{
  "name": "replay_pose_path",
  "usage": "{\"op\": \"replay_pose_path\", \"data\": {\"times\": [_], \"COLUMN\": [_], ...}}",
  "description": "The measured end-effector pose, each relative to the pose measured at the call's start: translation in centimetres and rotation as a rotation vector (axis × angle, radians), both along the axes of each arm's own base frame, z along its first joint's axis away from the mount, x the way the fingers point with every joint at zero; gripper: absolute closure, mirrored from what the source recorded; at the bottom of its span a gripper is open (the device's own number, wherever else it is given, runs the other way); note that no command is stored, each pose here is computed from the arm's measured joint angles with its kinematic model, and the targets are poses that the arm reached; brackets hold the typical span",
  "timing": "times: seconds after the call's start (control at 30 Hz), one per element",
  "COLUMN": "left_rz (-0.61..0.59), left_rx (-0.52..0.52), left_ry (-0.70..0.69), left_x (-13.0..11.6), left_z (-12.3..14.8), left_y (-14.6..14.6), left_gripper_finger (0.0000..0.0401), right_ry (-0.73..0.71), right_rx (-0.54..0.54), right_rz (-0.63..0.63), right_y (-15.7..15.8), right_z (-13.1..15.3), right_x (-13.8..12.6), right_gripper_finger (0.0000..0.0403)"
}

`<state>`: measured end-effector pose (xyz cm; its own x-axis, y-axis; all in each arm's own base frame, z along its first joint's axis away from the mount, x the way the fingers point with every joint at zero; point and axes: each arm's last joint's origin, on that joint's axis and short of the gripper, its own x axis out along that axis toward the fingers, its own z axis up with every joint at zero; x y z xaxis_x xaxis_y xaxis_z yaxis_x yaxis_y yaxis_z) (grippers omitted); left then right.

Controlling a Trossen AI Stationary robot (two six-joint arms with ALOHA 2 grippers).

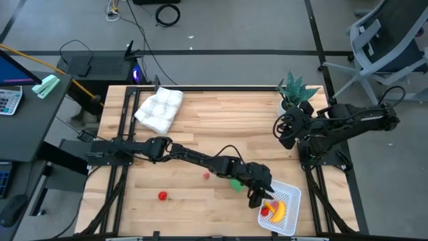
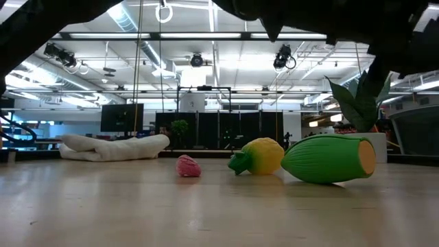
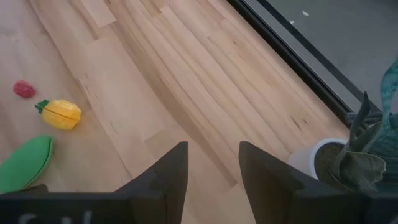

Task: Pick and placing Produce into tupperware
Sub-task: Put the yellow pineapple into the white basket

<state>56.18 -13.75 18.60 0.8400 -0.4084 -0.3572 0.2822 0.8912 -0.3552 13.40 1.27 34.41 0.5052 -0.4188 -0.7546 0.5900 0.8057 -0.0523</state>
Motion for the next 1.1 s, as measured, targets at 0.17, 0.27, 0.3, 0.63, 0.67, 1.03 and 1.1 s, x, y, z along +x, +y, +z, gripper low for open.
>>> {"op": "replay_pose_path", "data": {"times": [0.17,0.27,0.3,0.63,0.67,1.03,1.1], "left_rz": [-0.031,-0.070,-0.062,-0.066,-0.065,-0.004,-0.024], "left_rx": [-0.151,-0.190,-0.192,0.041,0.060,0.193,0.181], "left_ry": [0.064,0.101,0.147,0.602,0.648,1.158,1.148], "left_x": [0.5,-0.5,-0.9,-7.8,-8.3,-13.3,-13.7], "left_z": [4.3,6.6,6.8,10.1,9.9,8.6,9.4], "left_y": [2.3,4.1,4.6,6.7,6.4,4.7,4.5], "left_gripper_finger": [0.0247,0.0258,0.0263,0.0287,0.0284,0.0212,0.0207], "right_ry": [-0.001,0.003,0.005,-0.002,0.001,0.213,0.279], "right_rx": [0.039,0.070,0.075,0.104,0.104,0.152,0.160], "right_rz": [0.021,0.038,0.040,0.028,0.034,0.334,0.396], "right_y": [0.1,0.2,0.3,0.3,0.3,1.6,2.0], "right_z": [0.0,-0.1,-0.1,-0.1,-0.1,-1.9,-2.8], "right_x": [0.1,0.1,0.1,0.1,0.1,3.2,4.6], "right_gripper_finger": [0.0252,0.0252,0.0252,0.0252,0.0252,0.0238,0.0229]}}
